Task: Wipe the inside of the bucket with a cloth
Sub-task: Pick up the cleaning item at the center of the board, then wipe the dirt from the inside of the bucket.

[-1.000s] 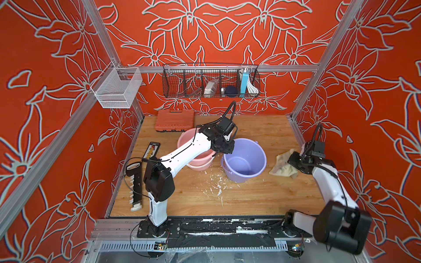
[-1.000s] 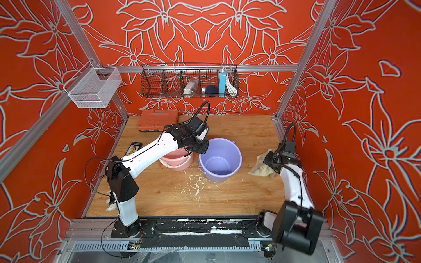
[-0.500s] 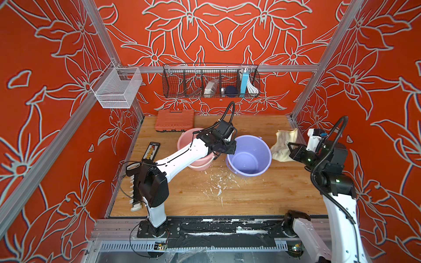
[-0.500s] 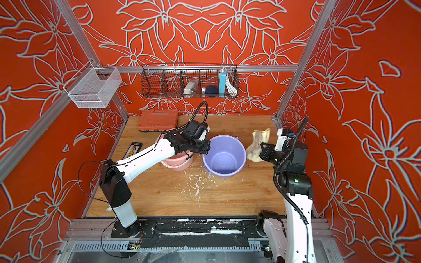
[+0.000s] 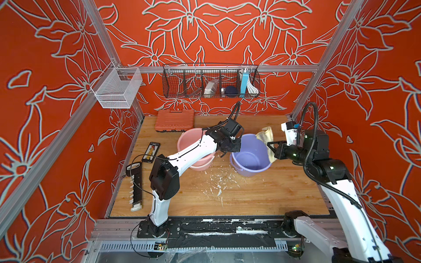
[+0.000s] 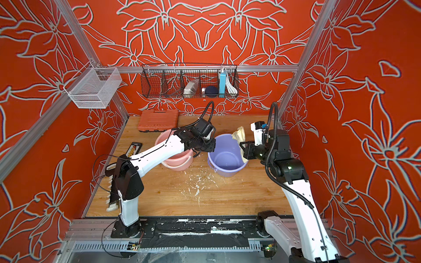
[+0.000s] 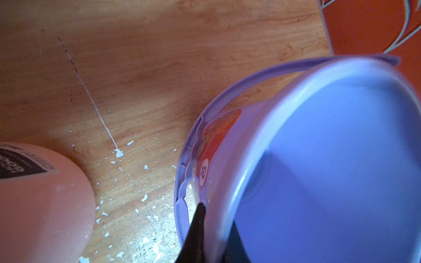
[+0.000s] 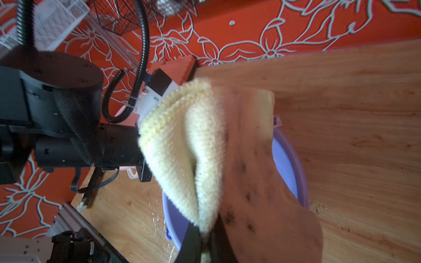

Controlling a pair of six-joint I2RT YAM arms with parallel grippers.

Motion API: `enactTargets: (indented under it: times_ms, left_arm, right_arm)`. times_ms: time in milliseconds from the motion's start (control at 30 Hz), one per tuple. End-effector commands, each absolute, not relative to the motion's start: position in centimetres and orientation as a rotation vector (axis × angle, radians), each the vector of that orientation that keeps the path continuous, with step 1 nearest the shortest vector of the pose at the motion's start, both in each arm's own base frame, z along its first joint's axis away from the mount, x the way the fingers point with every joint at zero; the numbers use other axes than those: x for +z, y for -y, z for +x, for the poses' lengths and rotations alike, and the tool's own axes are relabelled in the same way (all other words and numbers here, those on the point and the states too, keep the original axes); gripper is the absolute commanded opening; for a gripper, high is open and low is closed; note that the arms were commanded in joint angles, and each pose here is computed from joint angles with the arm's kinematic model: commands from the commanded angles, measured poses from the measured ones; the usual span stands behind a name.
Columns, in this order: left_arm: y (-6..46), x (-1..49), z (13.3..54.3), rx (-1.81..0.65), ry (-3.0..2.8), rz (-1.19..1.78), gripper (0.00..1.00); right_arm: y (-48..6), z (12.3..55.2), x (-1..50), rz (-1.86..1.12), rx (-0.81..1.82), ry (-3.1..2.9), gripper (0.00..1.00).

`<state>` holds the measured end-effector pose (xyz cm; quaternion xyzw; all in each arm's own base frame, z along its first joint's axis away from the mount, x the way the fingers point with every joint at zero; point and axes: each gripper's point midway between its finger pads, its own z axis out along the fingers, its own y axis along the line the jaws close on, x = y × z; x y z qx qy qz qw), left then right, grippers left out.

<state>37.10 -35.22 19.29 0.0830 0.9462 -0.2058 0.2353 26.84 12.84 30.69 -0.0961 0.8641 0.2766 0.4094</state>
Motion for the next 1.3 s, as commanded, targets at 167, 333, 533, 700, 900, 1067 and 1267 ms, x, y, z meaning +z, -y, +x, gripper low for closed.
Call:
enactTargets:
  times_ms: [167, 333, 533, 700, 900, 1067, 1267]
  left_arm:
    - [35.5, 21.4, 36.5, -0.623, -2.599, 0.146, 0.00]
    - [35.8, 21.2, 36.0, -0.649, -2.627, 0.149, 0.00]
    - [36.1, 20.5, 35.1, -0.696, -2.663, 0.147, 0.00]
    - [35.4, 20.3, 34.7, -0.652, -2.692, 0.163, 0.00]
    - [34.5, 19.8, 34.4, -0.606, -2.734, 0.147, 0.00]
    - [34.2, 19.6, 34.4, -0.616, -2.738, 0.126, 0.00]
    - [34.6, 19.4, 34.4, -0.672, -2.754, 0.113, 0.00]
  right_arm:
    - [-13.8, 28.2, 25.0, -0.330, 0.513, -2.351, 0.00]
    - [-14.0, 29.1, 21.9, -0.343, 0.432, -2.456, 0.00]
    - [-13.6, 30.2, 18.5, -0.352, 0.276, -2.556, 0.00]
    - [-13.6, 30.7, 16.6, -0.406, 0.164, -2.616, 0.00]
    - [-13.6, 31.1, 15.0, -0.465, 0.000, -2.646, 0.00]
    - [-14.0, 31.0, 13.3, -0.492, -0.036, -2.668, 0.00]
    - [-14.1, 31.2, 11.3, -0.515, -0.082, -2.707, 0.00]
